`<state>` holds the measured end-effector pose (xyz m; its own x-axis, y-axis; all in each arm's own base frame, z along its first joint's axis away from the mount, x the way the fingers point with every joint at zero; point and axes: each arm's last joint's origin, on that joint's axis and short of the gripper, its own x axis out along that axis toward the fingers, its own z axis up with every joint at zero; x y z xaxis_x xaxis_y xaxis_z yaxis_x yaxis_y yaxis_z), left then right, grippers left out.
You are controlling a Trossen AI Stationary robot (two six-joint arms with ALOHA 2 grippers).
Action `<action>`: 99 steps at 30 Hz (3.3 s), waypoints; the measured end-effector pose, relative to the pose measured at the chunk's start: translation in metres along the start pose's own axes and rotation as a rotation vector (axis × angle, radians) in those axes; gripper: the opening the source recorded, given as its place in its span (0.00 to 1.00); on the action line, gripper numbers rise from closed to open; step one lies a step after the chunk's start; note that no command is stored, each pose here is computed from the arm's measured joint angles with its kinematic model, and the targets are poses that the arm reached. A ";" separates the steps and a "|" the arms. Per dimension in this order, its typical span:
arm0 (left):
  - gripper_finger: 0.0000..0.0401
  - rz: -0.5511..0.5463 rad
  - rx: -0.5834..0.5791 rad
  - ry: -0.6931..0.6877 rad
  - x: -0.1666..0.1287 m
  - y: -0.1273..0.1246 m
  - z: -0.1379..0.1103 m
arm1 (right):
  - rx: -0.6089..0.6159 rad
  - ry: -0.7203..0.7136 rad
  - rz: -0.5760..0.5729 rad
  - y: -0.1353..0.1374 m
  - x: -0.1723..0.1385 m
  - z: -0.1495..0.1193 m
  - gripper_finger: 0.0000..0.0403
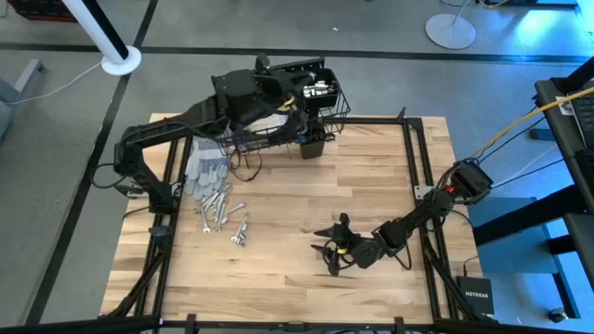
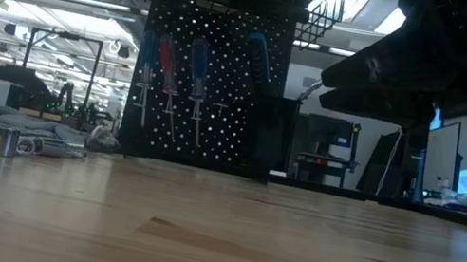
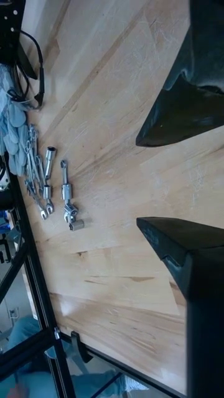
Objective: Hang tools onto peg board
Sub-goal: Put the socket into the top black bin on the pegboard
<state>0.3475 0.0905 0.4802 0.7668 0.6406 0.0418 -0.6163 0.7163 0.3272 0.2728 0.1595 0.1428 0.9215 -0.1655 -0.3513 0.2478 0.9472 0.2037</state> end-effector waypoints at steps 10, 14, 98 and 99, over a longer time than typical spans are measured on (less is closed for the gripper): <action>0.35 -0.024 0.000 0.029 -0.009 -0.001 0.002 | -0.001 0.003 0.001 0.000 0.000 0.000 0.49; 0.40 -0.086 -0.017 0.057 -0.042 0.003 0.015 | -0.003 0.005 0.001 0.000 0.000 0.000 0.49; 0.41 -0.353 -0.240 1.310 -0.224 -0.212 -0.280 | 0.000 0.000 -0.008 0.000 0.000 0.000 0.49; 0.41 -0.337 -0.258 1.312 -0.224 -0.212 -0.280 | 0.000 0.000 -0.008 0.000 0.000 0.000 0.49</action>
<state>0.2562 -0.1273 0.1369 0.2433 0.1132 -0.9633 -0.5619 0.8260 -0.0449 0.2726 0.1592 0.1424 0.9195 -0.1735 -0.3526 0.2555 0.9458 0.2007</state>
